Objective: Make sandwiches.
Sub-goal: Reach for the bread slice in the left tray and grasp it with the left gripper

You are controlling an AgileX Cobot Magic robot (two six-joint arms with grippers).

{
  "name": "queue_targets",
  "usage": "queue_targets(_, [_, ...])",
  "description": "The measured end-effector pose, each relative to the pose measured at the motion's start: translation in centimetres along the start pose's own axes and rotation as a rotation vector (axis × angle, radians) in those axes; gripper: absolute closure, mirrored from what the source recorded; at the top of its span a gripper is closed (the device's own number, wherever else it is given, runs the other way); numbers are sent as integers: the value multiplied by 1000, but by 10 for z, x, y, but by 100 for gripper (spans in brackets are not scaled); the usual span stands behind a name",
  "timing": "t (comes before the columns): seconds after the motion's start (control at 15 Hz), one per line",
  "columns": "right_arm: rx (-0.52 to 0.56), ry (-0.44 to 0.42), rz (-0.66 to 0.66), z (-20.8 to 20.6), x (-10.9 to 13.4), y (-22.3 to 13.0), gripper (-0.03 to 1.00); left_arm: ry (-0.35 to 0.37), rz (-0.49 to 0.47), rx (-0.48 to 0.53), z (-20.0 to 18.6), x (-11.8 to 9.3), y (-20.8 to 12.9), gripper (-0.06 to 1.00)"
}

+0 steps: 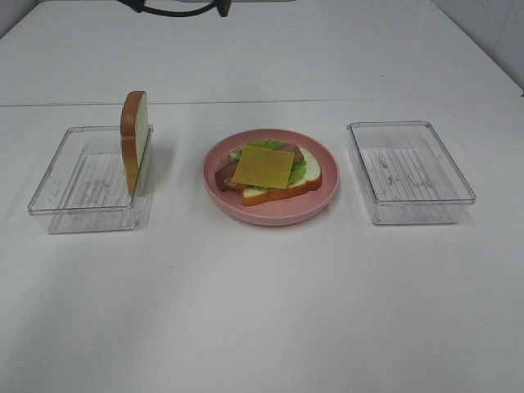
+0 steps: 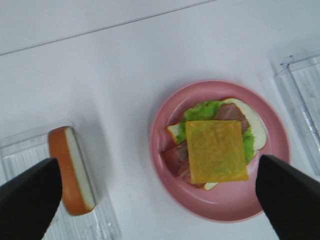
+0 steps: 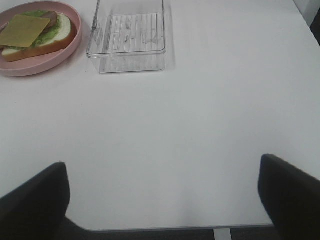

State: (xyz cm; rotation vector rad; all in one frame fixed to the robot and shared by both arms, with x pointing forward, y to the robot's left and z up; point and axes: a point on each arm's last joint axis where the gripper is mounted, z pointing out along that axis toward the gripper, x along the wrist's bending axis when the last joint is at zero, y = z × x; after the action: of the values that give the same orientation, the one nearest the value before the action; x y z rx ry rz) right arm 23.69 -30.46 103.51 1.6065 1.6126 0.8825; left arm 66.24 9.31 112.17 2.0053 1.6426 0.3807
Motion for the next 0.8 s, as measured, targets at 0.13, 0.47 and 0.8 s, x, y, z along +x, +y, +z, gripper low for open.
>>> queue_targets(0.13, [0,0,0,0,0,0,-1,32,-36,34,-1,23,-5,-3])
queue_targets(0.47, [0,1,0,0,0,0,-1,86,-136,167,26,76,-22,-3])
queue_targets(0.8, [0,1,0,0,0,0,-1,86,-144,275,77,78,-36,-3])
